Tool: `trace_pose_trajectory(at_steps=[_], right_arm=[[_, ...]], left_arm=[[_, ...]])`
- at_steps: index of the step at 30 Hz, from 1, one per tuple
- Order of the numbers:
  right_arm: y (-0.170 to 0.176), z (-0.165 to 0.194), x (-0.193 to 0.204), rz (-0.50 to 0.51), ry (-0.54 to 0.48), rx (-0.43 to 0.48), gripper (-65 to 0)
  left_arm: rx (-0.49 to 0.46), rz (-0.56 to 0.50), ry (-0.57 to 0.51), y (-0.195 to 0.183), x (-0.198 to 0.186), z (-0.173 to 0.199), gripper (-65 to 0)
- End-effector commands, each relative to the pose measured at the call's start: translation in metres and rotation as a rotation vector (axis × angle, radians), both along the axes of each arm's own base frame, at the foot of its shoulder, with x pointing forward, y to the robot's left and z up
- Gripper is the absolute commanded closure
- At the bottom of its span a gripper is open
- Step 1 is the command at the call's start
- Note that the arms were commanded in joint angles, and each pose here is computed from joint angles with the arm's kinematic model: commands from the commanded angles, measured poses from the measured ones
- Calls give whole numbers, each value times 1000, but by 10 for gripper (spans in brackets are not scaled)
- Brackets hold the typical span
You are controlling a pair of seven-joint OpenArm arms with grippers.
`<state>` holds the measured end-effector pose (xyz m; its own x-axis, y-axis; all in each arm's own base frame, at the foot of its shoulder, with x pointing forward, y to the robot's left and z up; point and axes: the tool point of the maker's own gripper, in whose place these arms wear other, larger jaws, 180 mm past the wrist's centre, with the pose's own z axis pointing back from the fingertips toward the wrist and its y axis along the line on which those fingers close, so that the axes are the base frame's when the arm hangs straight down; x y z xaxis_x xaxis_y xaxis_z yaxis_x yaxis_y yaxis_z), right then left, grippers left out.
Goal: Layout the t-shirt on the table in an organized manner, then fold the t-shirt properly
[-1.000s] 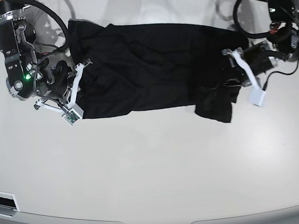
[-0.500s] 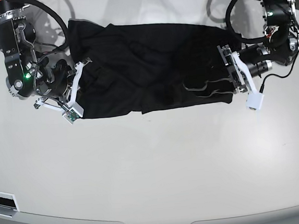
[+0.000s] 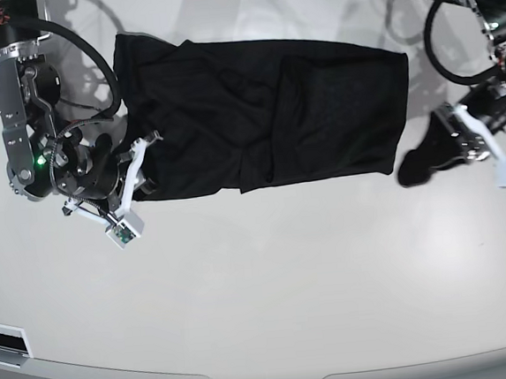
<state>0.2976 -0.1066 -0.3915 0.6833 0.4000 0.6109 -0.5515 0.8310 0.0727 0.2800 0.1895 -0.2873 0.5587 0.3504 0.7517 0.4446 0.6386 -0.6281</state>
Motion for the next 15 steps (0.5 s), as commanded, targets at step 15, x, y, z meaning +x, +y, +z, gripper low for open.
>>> trace_pose_trajectory(at_steps=[15], right_arm=[[-39,7,-7,-171,92,77,-140]], left_arm=[[452,159,69,82,14,-21,0]])
